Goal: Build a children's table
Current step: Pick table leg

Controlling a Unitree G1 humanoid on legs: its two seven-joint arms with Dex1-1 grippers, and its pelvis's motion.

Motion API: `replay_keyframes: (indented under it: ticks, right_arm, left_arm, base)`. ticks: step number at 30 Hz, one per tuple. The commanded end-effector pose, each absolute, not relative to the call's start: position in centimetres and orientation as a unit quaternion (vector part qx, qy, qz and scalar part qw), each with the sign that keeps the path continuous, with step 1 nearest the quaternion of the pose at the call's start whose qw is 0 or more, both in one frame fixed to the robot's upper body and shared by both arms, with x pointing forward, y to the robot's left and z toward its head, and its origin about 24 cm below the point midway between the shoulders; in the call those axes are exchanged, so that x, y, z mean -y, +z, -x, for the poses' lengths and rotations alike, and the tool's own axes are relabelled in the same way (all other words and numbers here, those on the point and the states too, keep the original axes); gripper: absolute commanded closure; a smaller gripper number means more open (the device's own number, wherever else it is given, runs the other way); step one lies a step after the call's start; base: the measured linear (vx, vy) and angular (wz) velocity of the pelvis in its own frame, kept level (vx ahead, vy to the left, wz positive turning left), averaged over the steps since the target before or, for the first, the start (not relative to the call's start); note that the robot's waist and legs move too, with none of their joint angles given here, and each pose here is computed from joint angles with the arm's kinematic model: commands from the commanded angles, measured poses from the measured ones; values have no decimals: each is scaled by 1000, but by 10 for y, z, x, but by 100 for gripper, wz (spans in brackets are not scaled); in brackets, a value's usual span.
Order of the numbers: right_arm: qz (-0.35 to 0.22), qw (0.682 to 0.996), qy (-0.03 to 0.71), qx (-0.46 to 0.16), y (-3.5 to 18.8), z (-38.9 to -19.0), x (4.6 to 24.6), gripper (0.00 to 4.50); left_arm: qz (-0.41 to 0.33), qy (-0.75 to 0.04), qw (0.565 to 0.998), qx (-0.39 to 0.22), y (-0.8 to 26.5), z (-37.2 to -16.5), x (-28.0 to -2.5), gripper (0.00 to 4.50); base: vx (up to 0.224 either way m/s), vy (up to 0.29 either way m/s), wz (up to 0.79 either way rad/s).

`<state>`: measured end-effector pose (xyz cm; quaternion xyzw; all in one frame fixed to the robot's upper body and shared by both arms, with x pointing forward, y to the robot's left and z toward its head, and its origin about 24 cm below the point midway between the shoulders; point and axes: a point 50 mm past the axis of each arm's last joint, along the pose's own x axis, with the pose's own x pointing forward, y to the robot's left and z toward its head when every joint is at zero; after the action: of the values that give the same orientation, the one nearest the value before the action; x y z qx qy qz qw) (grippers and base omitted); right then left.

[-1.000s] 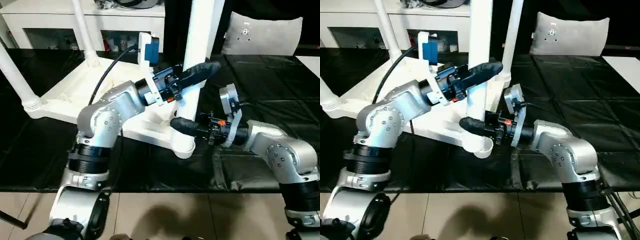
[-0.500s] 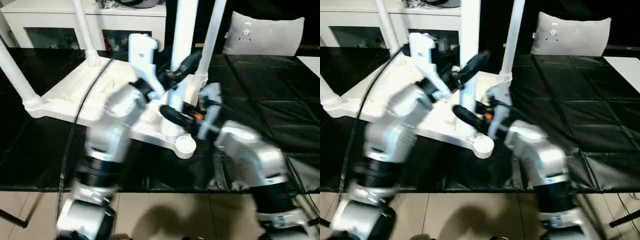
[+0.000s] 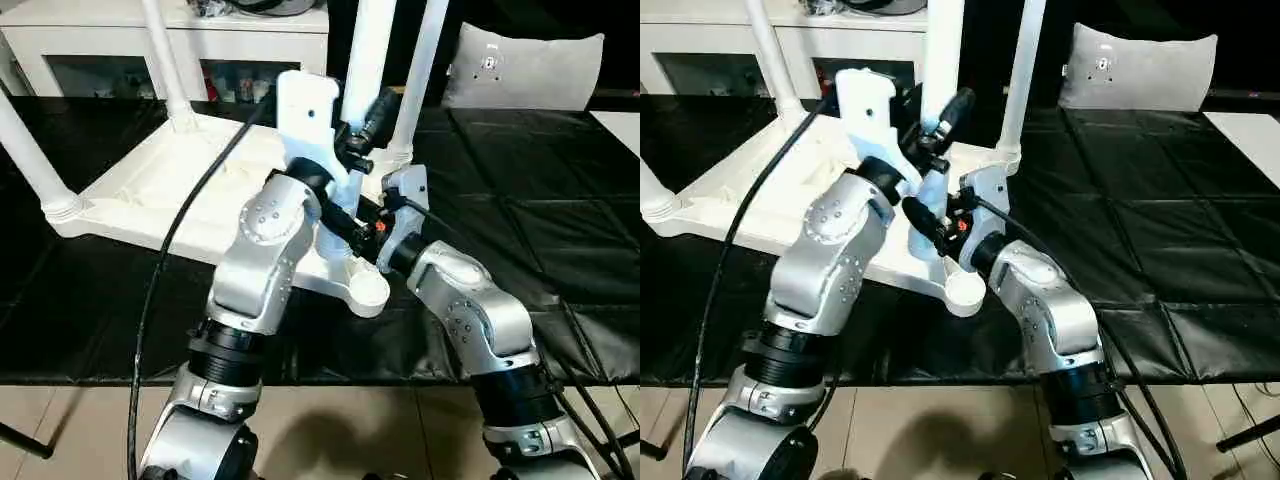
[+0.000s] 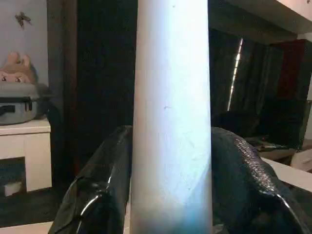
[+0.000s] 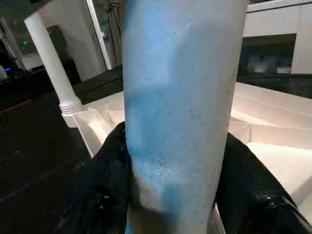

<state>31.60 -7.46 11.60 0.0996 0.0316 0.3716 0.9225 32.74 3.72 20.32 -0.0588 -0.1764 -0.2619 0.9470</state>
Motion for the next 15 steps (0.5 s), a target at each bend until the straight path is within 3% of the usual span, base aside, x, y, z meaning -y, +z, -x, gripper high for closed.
replay_keyframes:
  ticks: [1, 5, 8, 10, 15]
  right_arm:
    - [-91, 925, 368, -15, 124, -319, 74, 259]
    - [-111, 919, 377, -16, 125, -319, 72, 259]
    - [-121, 915, 383, -17, 126, -319, 72, 187]
    - [-138, 911, 388, -16, 128, -318, 75, 180]
    - [-106, 904, 414, -11, 131, -313, 85, 144]
  left_arm:
    - [57, -256, 950, 172, 201, -328, -36, 229]
    - [67, -252, 951, 165, 199, -329, -37, 259]
    - [72, -250, 952, 162, 199, -330, -38, 271]
    - [81, -250, 953, 151, 197, -333, -41, 271]
    - [115, -267, 948, 126, 197, -341, -50, 273]
  base:
    - [0, 0, 0]
    - [0, 0, 0]
    - [0, 0, 0]
    - [0, 0, 0]
    - [0, 0, 0]
